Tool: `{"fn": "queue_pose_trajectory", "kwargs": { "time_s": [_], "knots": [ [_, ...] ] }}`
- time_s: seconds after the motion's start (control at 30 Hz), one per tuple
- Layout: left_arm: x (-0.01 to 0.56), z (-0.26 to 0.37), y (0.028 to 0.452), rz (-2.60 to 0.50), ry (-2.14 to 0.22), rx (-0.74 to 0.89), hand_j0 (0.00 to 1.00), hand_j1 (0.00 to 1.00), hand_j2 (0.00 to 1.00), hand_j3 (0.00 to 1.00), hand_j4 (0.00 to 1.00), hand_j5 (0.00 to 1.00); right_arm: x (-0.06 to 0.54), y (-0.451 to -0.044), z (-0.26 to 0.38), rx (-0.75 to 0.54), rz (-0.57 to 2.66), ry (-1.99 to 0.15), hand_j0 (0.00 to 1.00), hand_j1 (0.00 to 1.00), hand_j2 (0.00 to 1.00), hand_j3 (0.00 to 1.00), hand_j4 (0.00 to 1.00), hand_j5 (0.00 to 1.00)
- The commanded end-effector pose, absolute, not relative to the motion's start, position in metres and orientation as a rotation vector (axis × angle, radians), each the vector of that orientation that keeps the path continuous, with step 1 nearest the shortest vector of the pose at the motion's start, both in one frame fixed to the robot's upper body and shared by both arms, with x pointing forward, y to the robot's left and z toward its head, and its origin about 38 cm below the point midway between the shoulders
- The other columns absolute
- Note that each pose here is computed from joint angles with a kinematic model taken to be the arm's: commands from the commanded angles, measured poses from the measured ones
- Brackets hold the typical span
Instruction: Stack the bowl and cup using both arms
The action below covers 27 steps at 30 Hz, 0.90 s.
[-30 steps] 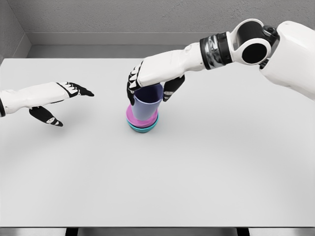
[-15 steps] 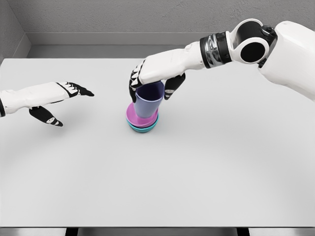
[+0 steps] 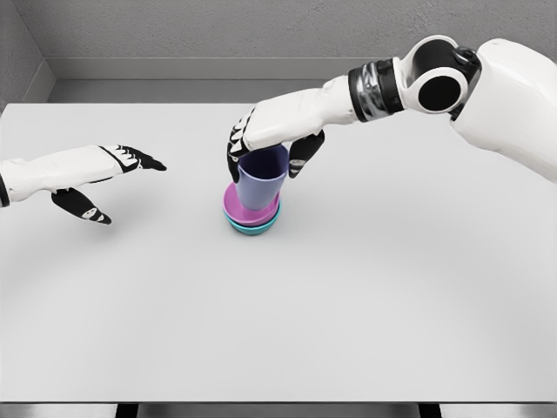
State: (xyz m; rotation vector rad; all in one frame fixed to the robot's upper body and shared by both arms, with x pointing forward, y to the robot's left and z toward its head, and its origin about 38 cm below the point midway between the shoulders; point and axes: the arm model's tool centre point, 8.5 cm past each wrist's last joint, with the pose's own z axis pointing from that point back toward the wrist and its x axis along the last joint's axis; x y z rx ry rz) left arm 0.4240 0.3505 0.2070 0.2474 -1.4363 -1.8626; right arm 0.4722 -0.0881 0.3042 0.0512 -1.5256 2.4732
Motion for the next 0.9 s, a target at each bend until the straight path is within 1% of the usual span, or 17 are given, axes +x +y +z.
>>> {"fn": "queue_pose_trajectory", "kwargs": {
  "time_s": [0.0, 0.23, 0.27, 0.3, 0.33, 0.37, 0.7, 0.77, 0.87],
  "knots": [
    [0.4241, 0.2077, 0.3509, -1.855, -1.440, 0.245, 1.00, 1.00, 1.00, 1.00, 1.00, 1.00, 0.4726, -0.0882, 0.3038, 0.056, 2.466, -1.525, 0.62, 0.62, 0.62, 0.62, 0.62, 0.62],
    [0.4238, 0.2071, 0.3510, -1.855, -1.439, 0.244, 1.00, 1.00, 1.00, 1.00, 1.00, 1.00, 0.4730, -0.0885, 0.3037, 0.055, 2.464, -1.524, 0.63, 0.63, 0.63, 0.63, 0.63, 0.63],
    [0.4240, 0.2079, 0.3515, -1.856, -1.438, 0.247, 1.00, 1.00, 1.00, 1.00, 1.00, 1.00, 0.4730, -0.0885, 0.3037, 0.055, 2.464, -1.524, 0.65, 0.65, 0.65, 0.65, 0.65, 0.65],
    [0.4237, 0.2073, 0.3516, -1.855, -1.437, 0.245, 1.00, 1.00, 1.00, 1.00, 1.00, 1.00, 0.4726, -0.0882, 0.3037, 0.056, 2.466, -1.525, 0.71, 0.71, 0.71, 0.71, 0.71, 0.71],
    [0.4237, 0.2073, 0.3516, -1.855, -1.437, 0.245, 1.00, 1.00, 1.00, 1.00, 1.00, 1.00, 0.4725, -0.0882, 0.3031, 0.059, 2.464, -1.525, 0.83, 0.83, 0.83, 0.83, 0.83, 0.83],
    [0.4240, 0.2079, 0.3515, -1.856, -1.438, 0.247, 1.00, 1.00, 1.00, 1.00, 1.00, 1.00, 0.4720, -0.0879, 0.3027, 0.061, 2.466, -1.524, 1.00, 1.00, 1.00, 1.00, 1.00, 1.00],
    [0.4240, 0.2071, 0.3508, -1.858, -1.436, 0.244, 1.00, 1.00, 1.00, 1.00, 1.00, 1.00, 0.4708, -0.0870, 0.3018, 0.064, 2.472, -1.522, 1.00, 1.00, 1.00, 1.00, 1.00, 1.00],
    [0.4244, 0.2016, 0.3516, -1.917, -1.377, 0.289, 1.00, 1.00, 1.00, 1.00, 1.00, 1.00, 0.4708, -0.0870, 0.3018, 0.064, 2.472, -1.522, 1.00, 1.00, 1.00, 1.00, 1.00, 1.00],
    [0.4246, 0.2024, 0.3502, -1.920, -1.380, 0.289, 1.00, 1.00, 1.00, 1.00, 1.00, 1.00, 0.4743, -0.0939, 0.3072, 0.043, 2.449, -1.535, 1.00, 1.00, 1.00, 1.00, 1.00, 1.00]
  ]
}}
